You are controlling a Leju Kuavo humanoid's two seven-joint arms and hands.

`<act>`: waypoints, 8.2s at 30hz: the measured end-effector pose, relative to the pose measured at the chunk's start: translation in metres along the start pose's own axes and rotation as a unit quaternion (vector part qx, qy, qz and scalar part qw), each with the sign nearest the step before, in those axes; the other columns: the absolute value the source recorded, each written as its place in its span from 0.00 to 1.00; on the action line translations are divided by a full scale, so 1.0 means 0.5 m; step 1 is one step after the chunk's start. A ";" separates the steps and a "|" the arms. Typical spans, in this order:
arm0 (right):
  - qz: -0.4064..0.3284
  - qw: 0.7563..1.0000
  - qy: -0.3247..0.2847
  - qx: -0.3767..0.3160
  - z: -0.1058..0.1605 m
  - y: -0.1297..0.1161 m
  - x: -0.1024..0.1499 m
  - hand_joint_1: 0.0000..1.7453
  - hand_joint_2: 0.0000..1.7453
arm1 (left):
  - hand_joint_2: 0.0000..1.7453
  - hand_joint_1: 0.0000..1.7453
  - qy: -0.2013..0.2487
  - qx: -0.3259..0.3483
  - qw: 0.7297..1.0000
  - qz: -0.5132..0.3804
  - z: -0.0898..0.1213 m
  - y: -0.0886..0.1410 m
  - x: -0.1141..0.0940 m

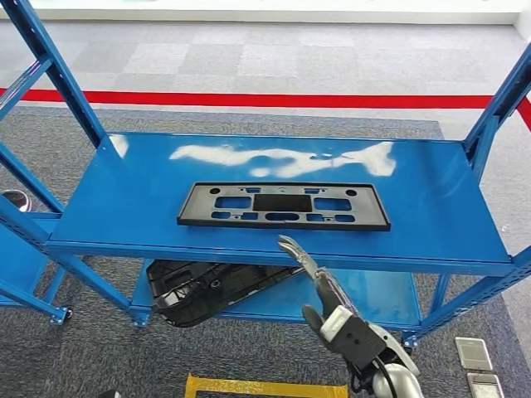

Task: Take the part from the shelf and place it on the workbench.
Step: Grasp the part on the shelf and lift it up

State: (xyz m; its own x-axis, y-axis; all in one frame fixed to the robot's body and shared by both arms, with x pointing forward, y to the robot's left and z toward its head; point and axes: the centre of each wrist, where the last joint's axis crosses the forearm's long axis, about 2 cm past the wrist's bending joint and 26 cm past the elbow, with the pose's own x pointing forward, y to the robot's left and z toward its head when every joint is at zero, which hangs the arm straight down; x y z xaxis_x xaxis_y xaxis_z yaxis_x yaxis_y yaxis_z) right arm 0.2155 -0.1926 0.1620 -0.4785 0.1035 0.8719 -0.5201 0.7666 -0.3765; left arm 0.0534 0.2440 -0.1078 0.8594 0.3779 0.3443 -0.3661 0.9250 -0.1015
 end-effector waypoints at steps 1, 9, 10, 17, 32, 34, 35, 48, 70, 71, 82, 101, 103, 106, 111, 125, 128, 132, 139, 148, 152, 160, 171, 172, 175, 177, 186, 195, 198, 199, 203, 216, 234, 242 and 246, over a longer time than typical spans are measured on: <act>0.027 1.000 0.015 -0.004 -0.009 -0.001 -0.011 0.00 0.00 | 0.00 0.00 0.001 0.000 1.000 0.000 0.000 -0.002 0.000; 0.389 0.917 0.065 -0.063 -0.114 0.019 -0.017 0.00 0.00 | 0.00 0.00 0.015 -0.015 0.999 -0.032 0.002 -0.017 -0.005; 0.421 0.903 0.065 -0.064 -0.120 0.023 -0.016 0.00 0.00 | 0.00 0.00 0.018 -0.017 0.999 -0.036 0.002 -0.018 -0.005; 0.548 0.832 0.045 -0.074 -0.153 0.037 -0.013 0.00 0.00 | 0.00 0.00 0.027 -0.024 0.997 -0.065 0.002 -0.021 -0.005; 0.627 0.769 0.085 -0.089 -0.187 0.030 -0.048 0.00 0.00 | 0.00 0.00 0.029 -0.034 0.993 -0.111 0.002 -0.023 -0.005; 0.634 0.764 0.090 -0.081 -0.187 0.026 -0.061 0.00 0.00 | 0.00 0.00 0.028 -0.035 0.992 -0.115 0.002 -0.023 -0.005; 0.637 0.761 0.093 -0.077 -0.188 0.023 -0.066 0.00 0.00 | 0.00 0.00 0.027 -0.036 0.992 -0.118 0.002 -0.023 -0.005; 0.679 0.718 0.151 -0.030 -0.165 -0.035 -0.188 0.00 0.00 | 0.00 0.00 0.020 -0.044 0.985 -0.165 0.002 -0.023 -0.004; 0.689 0.707 0.115 -0.106 -0.107 -0.124 -0.237 0.00 0.00 | 0.00 0.00 0.017 -0.045 0.981 -0.189 0.002 -0.015 -0.006; 0.689 0.708 0.111 -0.107 -0.108 -0.124 -0.234 0.00 0.00 | 0.00 0.00 0.017 -0.045 0.981 -0.188 0.002 -0.014 -0.006; 0.688 0.714 0.085 -0.101 -0.116 -0.121 -0.219 0.00 0.00 | 0.00 0.00 0.017 -0.048 0.984 -0.173 0.002 -0.014 -0.007; 0.683 0.720 0.077 -0.090 -0.116 -0.107 -0.220 0.00 0.00 | 0.00 0.00 0.018 -0.046 0.985 -0.164 0.002 -0.013 -0.007; 0.683 0.721 0.077 -0.090 -0.117 -0.105 -0.219 0.00 0.00 | 0.00 0.00 0.017 -0.046 0.985 -0.164 0.002 -0.012 -0.007; 0.681 0.723 0.076 -0.089 -0.119 -0.102 -0.219 0.00 0.00 | 0.00 0.00 0.017 -0.045 0.986 -0.162 0.002 -0.011 -0.007; 0.680 0.724 0.074 -0.090 -0.123 -0.099 -0.216 0.00 0.00 | 0.00 0.00 0.014 -0.046 0.986 -0.161 0.002 -0.011 -0.005; 0.678 0.727 0.079 -0.078 -0.108 -0.091 -0.224 0.00 0.00 | 0.00 0.00 0.010 -0.046 0.986 -0.162 0.001 -0.006 -0.005; 0.678 0.726 0.077 -0.080 -0.112 -0.093 -0.222 0.00 0.00 | 0.00 0.00 0.007 -0.047 0.986 -0.163 0.000 -0.007 0.000; 0.678 0.727 0.075 -0.080 -0.113 -0.093 -0.221 0.00 0.00 | 0.00 0.00 0.008 -0.047 0.985 -0.164 0.001 -0.006 -0.004; 0.676 0.729 0.066 -0.084 -0.122 -0.090 -0.214 0.00 0.00 | 0.00 0.00 0.006 -0.045 0.985 -0.166 0.001 -0.001 -0.004; 0.658 0.745 0.072 -0.082 -0.122 -0.094 -0.212 0.00 0.00 | 0.00 0.00 0.005 -0.048 0.985 -0.165 0.001 -0.004 -0.007; 0.647 0.755 0.080 -0.073 -0.121 -0.098 -0.214 0.00 0.00 | 0.00 0.00 0.004 -0.049 0.985 -0.165 0.001 -0.005 -0.005; 0.646 0.757 0.082 -0.058 -0.122 -0.104 -0.216 0.00 0.00 | 0.00 0.00 0.003 -0.049 0.985 -0.165 0.001 -0.005 -0.004; 0.651 0.754 0.077 -0.042 -0.128 -0.105 -0.219 0.00 0.00 | 0.00 0.00 0.003 -0.048 0.985 -0.164 0.001 -0.003 -0.005; 0.652 0.753 0.075 -0.041 -0.129 -0.106 -0.219 0.00 0.00 | 0.00 0.00 0.003 -0.048 0.985 -0.164 0.001 -0.003 -0.005; 0.655 0.751 0.072 -0.034 -0.127 -0.106 -0.221 0.00 0.00 | 0.00 0.00 0.002 -0.048 0.985 -0.164 0.001 -0.003 -0.004; 0.656 0.751 0.073 -0.024 -0.118 -0.104 -0.228 0.00 0.00 | 0.00 0.00 0.003 -0.048 0.985 -0.164 0.001 -0.003 -0.006; 0.632 0.770 0.083 -0.002 -0.100 -0.103 -0.241 0.00 0.00 | 0.00 0.00 0.003 -0.048 0.985 -0.167 0.001 -0.003 -0.006; 0.639 0.763 0.099 0.005 -0.098 -0.106 -0.245 0.00 0.00 | 0.00 0.00 0.000 -0.049 0.985 -0.168 0.002 -0.002 -0.008; 0.652 0.752 0.097 0.000 -0.105 -0.111 -0.243 0.00 0.00 | 0.00 0.00 -0.002 -0.049 0.985 -0.167 0.001 -0.002 -0.006; 0.655 0.749 0.097 -0.002 -0.107 -0.112 -0.243 0.00 0.00 | 0.00 0.00 -0.003 -0.049 0.985 -0.167 0.001 -0.002 -0.005; 0.665 0.741 0.092 -0.008 -0.109 -0.113 -0.241 0.00 0.00 | 0.00 0.00 -0.017 -0.050 0.983 -0.176 0.001 -0.002 -0.007; 0.676 0.731 0.090 -0.004 -0.091 -0.121 -0.246 0.00 0.00 | 0.00 0.00 -0.047 -0.064 0.981 -0.177 0.002 -0.002 -0.008; 0.682 0.726 0.083 -0.006 -0.093 -0.127 -0.242 0.00 0.00 | 0.00 0.00 -0.047 -0.066 0.980 -0.181 0.003 0.000 -0.011; 0.688 0.721 0.083 -0.009 -0.094 -0.138 -0.240 0.00 0.00 | 0.00 0.00 -0.049 -0.067 0.980 -0.182 0.002 0.000 -0.011; 0.690 0.719 0.082 -0.008 -0.093 -0.139 -0.240 0.00 0.00 | 0.00 0.00 -0.050 -0.068 0.980 -0.183 0.002 0.000 -0.011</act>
State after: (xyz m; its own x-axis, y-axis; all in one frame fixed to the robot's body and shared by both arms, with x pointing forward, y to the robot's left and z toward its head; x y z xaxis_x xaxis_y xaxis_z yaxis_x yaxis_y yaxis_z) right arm 0.3421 -0.2287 0.0980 -0.4409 0.8453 -0.3020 0.3783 -0.1301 -0.9165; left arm 0.0485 0.2419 -0.1085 0.8822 0.0212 0.4704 0.0160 0.9971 -0.0750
